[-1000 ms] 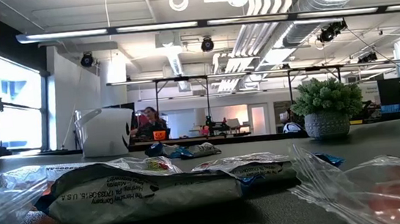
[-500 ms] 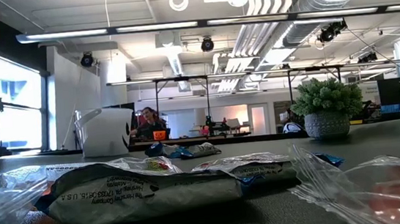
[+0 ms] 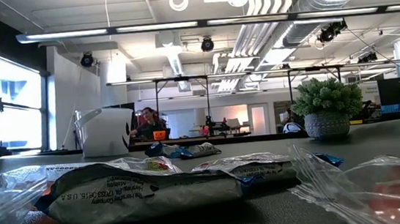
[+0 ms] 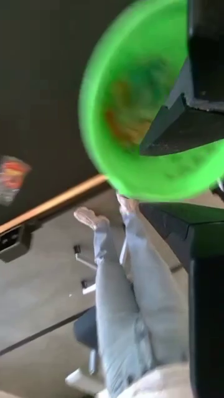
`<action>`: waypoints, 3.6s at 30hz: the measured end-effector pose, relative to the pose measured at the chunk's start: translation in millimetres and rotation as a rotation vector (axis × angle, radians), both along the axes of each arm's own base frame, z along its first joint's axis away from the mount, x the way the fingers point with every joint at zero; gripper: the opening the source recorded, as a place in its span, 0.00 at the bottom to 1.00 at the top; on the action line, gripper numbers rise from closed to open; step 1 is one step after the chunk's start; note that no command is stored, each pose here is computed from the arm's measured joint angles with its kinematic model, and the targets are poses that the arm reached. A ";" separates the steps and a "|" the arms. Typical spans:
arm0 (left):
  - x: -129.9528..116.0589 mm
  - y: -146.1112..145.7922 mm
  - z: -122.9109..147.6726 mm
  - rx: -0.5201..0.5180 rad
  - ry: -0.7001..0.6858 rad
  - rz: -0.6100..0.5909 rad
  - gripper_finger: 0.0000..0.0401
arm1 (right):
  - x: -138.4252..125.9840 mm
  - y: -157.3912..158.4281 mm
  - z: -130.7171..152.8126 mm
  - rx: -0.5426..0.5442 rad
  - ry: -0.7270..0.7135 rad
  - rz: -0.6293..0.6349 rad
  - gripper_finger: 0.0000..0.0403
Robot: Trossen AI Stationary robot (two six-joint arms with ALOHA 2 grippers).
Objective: Sort candy
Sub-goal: Put the orange gummy into the green bucket
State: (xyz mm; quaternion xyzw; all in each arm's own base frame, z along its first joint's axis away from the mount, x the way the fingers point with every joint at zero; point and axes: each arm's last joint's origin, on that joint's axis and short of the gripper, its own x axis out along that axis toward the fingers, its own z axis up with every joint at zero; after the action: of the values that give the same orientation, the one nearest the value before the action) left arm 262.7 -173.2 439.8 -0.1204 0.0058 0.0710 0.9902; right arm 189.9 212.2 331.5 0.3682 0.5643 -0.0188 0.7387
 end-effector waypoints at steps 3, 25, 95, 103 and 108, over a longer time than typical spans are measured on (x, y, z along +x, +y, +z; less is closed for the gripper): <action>-2.4 -2.8 -3.4 0.015 0.033 -0.027 0.40 | 19.4 -15.0 -3.4 -0.051 -0.038 0.110 0.28; -43.8 1.5 -20.9 -0.035 0.298 -0.053 0.40 | 139.5 -28.0 -119.0 -0.213 -0.098 0.569 0.23; -49.6 1.7 -27.7 -0.047 0.371 -0.069 0.40 | 156.9 -46.0 -99.0 -0.078 -0.317 0.674 0.00; -49.6 1.7 -27.6 -0.039 0.372 -0.071 0.40 | 107.9 -61.2 -21.7 0.024 -0.322 0.472 0.00; -49.1 2.1 -26.3 -0.041 0.351 -0.047 0.40 | 73.3 -64.2 4.6 -0.017 -0.307 0.401 0.00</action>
State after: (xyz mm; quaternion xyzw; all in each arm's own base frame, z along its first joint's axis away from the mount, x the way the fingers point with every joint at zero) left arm 213.7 -171.2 413.5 -0.1263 0.1826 0.0679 0.9727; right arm 263.2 148.0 336.2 0.2409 0.5072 0.1795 0.8077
